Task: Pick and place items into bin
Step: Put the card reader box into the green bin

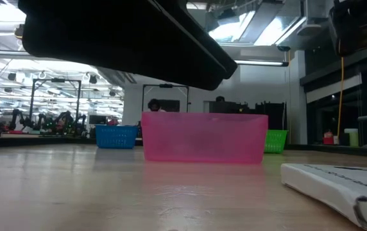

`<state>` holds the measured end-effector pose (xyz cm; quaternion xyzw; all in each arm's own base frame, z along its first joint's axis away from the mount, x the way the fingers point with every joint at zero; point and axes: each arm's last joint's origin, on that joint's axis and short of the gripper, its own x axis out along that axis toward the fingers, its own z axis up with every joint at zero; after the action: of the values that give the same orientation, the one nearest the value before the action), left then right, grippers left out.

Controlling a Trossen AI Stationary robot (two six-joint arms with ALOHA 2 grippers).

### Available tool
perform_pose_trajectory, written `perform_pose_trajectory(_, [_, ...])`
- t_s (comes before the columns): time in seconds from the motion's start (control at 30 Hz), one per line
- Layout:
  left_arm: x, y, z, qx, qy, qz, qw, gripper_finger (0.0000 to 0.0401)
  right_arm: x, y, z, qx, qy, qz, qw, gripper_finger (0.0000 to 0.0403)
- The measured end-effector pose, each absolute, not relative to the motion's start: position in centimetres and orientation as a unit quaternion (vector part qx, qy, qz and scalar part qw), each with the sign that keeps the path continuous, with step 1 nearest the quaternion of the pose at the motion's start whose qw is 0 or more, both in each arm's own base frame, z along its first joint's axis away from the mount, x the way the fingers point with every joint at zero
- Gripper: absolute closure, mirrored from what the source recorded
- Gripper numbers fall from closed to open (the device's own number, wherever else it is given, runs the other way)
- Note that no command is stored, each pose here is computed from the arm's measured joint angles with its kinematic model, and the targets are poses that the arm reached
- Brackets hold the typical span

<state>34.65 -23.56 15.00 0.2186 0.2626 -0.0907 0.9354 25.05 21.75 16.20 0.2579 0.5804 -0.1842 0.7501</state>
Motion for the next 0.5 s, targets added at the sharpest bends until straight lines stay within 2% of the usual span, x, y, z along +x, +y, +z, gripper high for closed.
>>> perform_pose_trajectory(0.5, [34.7, -23.5, 15.0, 0.218, 0.263, -0.090, 0.935, 0.0211, 25.2, 22.0, 15.0, 0.253, 0.595, -0.187, 0.740, 0.0403])
